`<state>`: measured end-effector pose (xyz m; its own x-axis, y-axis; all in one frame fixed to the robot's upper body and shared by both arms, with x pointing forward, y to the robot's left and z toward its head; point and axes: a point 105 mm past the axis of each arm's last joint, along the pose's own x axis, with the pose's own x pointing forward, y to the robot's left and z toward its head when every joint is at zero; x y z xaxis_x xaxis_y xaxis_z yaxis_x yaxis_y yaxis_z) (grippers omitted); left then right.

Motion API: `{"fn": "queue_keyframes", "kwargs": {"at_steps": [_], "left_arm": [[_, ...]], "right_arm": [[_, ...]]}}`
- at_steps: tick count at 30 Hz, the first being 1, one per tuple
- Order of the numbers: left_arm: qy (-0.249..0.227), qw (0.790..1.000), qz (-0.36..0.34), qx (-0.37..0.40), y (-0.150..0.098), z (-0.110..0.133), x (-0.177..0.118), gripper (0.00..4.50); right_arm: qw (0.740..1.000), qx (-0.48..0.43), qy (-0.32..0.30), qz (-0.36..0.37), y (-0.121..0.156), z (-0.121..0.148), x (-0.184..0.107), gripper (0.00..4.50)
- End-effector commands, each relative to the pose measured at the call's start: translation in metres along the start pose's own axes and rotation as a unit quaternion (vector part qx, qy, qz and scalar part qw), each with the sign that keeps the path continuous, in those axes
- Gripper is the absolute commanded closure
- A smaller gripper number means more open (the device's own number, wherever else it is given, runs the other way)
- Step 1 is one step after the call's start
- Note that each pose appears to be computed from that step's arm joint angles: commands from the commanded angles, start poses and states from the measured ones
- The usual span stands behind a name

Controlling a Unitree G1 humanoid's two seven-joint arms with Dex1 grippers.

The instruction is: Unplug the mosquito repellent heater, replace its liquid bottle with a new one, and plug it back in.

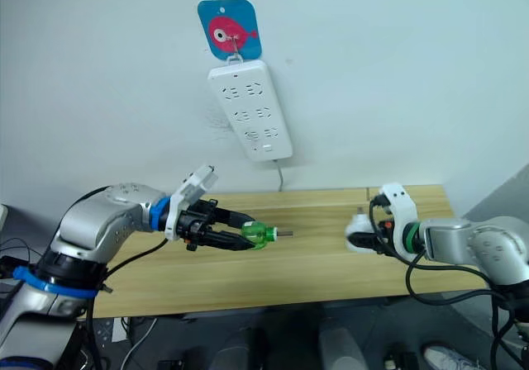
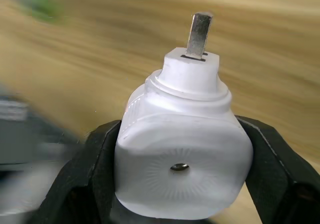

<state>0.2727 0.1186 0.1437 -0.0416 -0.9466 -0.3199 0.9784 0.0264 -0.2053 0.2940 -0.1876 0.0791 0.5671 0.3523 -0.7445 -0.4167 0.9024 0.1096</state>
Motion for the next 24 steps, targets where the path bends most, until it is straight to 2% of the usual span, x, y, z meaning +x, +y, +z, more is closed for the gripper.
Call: {"fn": "queue_keyframes", "kwargs": {"at_steps": [1,5,12,15,16,17,22,24], "left_arm": [[-0.006,0.997,0.012,0.071,-0.009,0.008,0.006,2.24],[-0.003,0.996,0.012,0.083,-0.014,0.000,0.011,2.24],[-0.001,0.996,0.016,0.091,-0.015,-0.008,0.016,2.24],[-0.001,0.996,0.017,0.091,-0.015,-0.011,0.018,2.24],[-0.002,0.996,0.018,0.091,-0.014,-0.012,0.019,2.24],[-0.003,0.996,0.020,0.090,-0.014,-0.013,0.019,2.24],[-0.021,0.994,0.053,0.090,-0.005,-0.012,0.015,2.24],[-0.041,0.991,0.080,0.098,0.002,-0.010,0.013,2.24]], "right_arm": [[0.990,-0.033,0.059,-0.125,-0.042,-0.007,0.013,1.46],[0.986,-0.030,0.090,-0.140,-0.058,-0.009,0.029,1.46],[0.982,0.028,0.096,-0.160,-0.077,-0.002,0.045,1.46],[0.981,0.050,0.089,-0.164,-0.081,0.000,0.046,0.47],[0.982,0.050,0.086,-0.163,-0.081,0.002,0.045,0.11],[0.983,0.046,0.079,-0.160,-0.080,0.004,0.042,0.00],[0.989,0.017,0.008,-0.145,-0.075,0.026,0.006,0.00],[0.994,0.013,-0.050,-0.096,-0.054,0.040,-0.012,0.00]]}}
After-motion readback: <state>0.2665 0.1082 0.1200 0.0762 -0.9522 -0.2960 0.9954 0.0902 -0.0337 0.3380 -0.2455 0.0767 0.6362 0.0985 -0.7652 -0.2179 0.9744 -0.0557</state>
